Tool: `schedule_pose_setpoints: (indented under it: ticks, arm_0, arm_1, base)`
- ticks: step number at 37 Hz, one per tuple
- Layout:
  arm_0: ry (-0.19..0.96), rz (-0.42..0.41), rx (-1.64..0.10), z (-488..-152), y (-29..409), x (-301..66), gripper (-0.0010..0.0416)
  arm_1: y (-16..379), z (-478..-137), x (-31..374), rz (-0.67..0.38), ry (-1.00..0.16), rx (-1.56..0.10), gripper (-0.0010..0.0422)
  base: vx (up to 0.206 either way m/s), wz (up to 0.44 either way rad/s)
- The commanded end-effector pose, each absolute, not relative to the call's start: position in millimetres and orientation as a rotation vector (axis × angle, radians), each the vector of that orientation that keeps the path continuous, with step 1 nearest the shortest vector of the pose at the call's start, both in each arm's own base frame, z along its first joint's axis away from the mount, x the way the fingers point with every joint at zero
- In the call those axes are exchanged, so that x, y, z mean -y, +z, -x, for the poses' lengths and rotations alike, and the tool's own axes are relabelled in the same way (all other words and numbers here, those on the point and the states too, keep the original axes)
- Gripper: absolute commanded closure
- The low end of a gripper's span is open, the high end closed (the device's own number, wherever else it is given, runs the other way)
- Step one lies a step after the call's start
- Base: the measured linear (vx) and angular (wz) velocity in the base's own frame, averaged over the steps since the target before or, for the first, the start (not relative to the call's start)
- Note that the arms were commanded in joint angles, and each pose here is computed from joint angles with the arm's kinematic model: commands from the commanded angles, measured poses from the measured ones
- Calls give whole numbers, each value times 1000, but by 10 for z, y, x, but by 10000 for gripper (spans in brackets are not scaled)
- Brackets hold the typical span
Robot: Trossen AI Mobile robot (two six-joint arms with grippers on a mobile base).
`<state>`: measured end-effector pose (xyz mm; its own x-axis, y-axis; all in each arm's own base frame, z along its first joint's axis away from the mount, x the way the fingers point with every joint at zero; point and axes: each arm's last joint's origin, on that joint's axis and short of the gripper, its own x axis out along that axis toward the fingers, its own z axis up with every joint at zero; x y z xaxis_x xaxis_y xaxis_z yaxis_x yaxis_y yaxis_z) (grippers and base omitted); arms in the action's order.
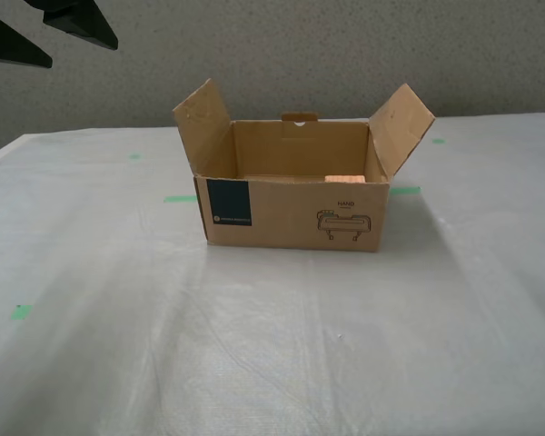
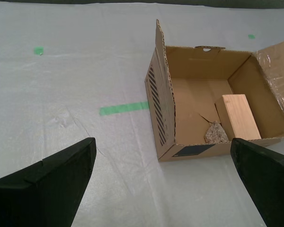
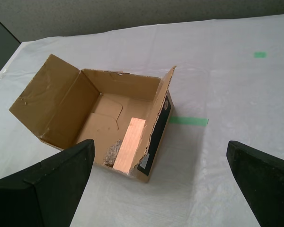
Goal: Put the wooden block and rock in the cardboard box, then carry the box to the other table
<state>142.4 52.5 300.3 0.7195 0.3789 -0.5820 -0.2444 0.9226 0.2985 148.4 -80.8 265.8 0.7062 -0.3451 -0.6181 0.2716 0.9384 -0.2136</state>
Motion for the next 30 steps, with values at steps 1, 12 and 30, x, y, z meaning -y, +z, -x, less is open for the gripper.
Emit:
schedule_pose_setpoints:
  ticks: [1, 12, 30]
  arm_0:
    - [343, -210, -683, -1425, 3007, -525, 16]
    - [343, -210, -683, -1425, 3007, -525, 16]
    - [343, -210, -683, -1425, 3007, -525, 16]
  arm_1:
    - [2661, -1484, 808, 110, -346, -707, 23]
    - [2661, -1484, 808, 110, -346, -707, 23]
    - [2661, -1485, 808, 111, -346, -707, 23]
  base:
    - [0, 0]
    - [0, 0]
    - [0, 0]
